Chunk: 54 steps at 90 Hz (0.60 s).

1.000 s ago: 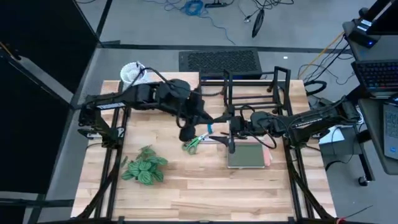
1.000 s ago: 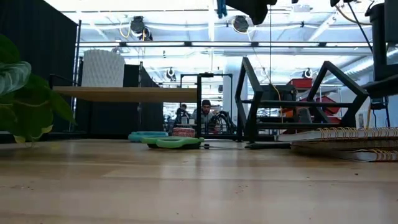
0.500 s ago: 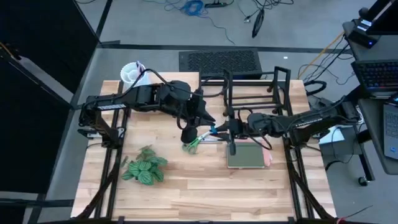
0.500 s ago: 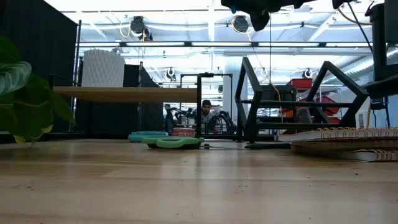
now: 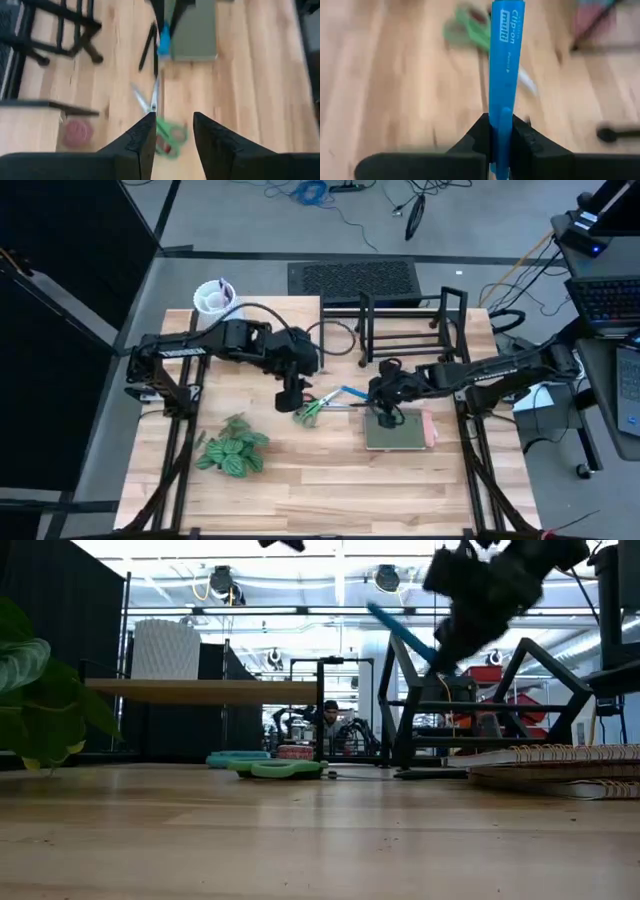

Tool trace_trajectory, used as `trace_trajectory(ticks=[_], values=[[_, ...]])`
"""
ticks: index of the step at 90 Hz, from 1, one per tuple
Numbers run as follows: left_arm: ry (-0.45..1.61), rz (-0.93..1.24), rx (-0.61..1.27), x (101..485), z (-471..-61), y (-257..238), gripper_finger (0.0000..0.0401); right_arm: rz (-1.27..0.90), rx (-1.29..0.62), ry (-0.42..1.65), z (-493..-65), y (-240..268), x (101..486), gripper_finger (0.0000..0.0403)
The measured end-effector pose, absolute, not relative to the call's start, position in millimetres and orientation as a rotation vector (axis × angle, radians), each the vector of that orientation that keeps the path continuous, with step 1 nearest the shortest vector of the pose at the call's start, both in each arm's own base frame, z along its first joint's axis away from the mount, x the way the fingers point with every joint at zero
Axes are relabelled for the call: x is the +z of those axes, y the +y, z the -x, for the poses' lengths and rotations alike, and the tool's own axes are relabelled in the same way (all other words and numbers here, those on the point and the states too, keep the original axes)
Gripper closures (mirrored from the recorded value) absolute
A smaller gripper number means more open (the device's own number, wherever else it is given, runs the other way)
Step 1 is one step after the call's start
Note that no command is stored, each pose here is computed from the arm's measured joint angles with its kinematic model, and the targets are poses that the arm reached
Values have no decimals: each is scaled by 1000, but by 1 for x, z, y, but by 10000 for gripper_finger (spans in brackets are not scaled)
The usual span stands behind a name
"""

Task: Stock shelves
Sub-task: Remove the blue pen from the white pen holder

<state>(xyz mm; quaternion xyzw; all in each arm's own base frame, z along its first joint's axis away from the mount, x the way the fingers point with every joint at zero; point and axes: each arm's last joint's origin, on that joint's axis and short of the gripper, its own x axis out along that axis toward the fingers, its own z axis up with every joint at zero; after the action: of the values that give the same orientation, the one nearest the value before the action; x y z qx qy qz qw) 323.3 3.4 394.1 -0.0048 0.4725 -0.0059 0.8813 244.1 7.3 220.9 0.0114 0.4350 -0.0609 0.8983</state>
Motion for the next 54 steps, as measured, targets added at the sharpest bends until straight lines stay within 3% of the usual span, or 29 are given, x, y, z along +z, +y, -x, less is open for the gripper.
trace_trajectory(ticks=[21,54], values=[[1041,-39,-54,369,-327,-6,286,23,-193,1105,-247,-12,192,385],[845,50,-2,338,-295,-12,285,22,-187,1302,-258,-29,149,385]])
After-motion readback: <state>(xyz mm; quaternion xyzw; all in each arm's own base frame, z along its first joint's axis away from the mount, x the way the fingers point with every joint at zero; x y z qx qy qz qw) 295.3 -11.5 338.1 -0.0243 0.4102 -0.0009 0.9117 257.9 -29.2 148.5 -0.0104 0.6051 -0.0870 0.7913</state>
